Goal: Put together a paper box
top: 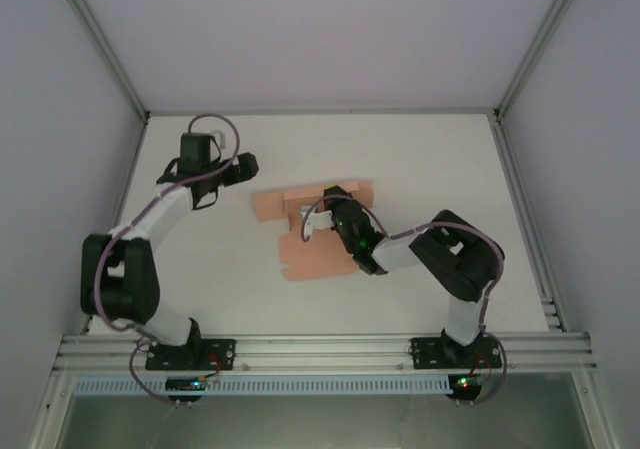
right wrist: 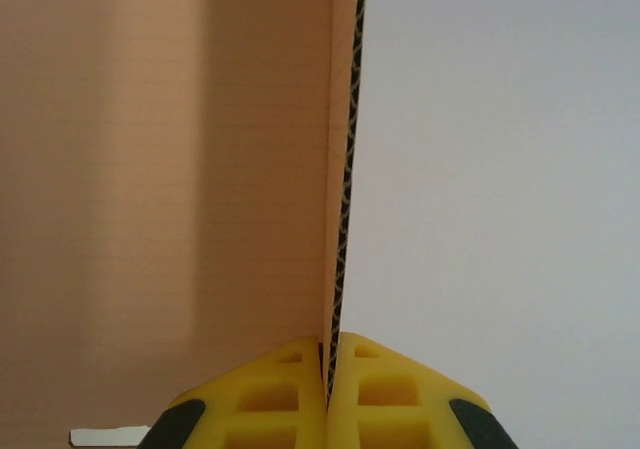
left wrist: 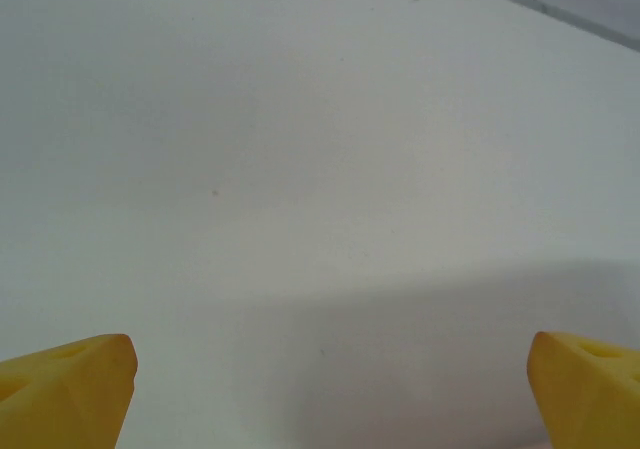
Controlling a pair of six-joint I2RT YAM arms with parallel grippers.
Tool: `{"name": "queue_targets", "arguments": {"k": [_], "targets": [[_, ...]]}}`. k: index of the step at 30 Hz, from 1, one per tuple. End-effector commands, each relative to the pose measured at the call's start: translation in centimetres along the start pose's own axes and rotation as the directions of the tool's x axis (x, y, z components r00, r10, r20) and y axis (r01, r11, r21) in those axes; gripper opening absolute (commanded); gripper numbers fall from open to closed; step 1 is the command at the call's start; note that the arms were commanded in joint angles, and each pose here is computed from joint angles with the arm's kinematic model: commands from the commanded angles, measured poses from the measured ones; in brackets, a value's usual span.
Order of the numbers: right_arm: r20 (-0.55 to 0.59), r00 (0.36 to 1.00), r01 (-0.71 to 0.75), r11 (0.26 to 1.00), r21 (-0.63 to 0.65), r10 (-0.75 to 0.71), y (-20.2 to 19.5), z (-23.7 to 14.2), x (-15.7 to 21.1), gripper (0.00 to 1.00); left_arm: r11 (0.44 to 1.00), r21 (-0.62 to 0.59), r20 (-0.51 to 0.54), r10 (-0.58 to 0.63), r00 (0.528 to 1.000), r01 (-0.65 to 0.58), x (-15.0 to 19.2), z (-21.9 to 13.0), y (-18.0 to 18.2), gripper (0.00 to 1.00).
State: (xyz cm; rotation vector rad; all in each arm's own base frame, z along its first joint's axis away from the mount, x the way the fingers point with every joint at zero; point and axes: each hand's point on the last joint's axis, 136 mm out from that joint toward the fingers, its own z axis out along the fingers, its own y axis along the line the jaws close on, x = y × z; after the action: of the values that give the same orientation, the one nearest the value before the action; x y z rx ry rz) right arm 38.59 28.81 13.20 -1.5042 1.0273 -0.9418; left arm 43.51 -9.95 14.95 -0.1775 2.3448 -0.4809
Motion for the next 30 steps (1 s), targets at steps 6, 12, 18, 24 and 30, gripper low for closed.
{"name": "queue_targets", "arguments": {"k": [6, 12, 18, 24, 30], "targets": [[-0.041, 0.999, -0.03, 0.997, 0.065, 0.033, 0.1, 0.3, 1.2, 0.0, 0.997, -0.077, -0.234, 0.004, 0.972, -0.023, 5.2, 4.7, 2.8, 0.94], [-0.056, 0.997, -0.051, 0.997, 0.065, 0.055, 0.1, 0.3, 1.7, 0.0, 0.993, 0.114, -0.27, 0.061, 0.961, -0.031, 8.2, 3.9, -0.9, 0.77], [-0.084, 0.994, -0.069, 0.996, 0.058, 0.074, 0.1, 0.0, 2.1, 0.0, 0.939, 0.34, -0.216, 0.129, 0.968, -0.049, 10.2, 0.7, -5.5, 0.62], [-0.082, 0.993, -0.082, 0.995, 0.059, 0.087, -0.3, -0.5, 2.0, 0.0, 0.92, 0.361, -0.16, 0.221, 0.962, -0.151, 11.8, -0.1, -6.8, 0.59], [-0.081, 0.994, -0.066, 0.997, 0.05, 0.07, 0.0, -1.1, 1.6, 0.0, 0.89, 0.334, -0.011, 0.335, 0.942, -0.312, 12.0, 0.7, -7.5, 0.58]]}}
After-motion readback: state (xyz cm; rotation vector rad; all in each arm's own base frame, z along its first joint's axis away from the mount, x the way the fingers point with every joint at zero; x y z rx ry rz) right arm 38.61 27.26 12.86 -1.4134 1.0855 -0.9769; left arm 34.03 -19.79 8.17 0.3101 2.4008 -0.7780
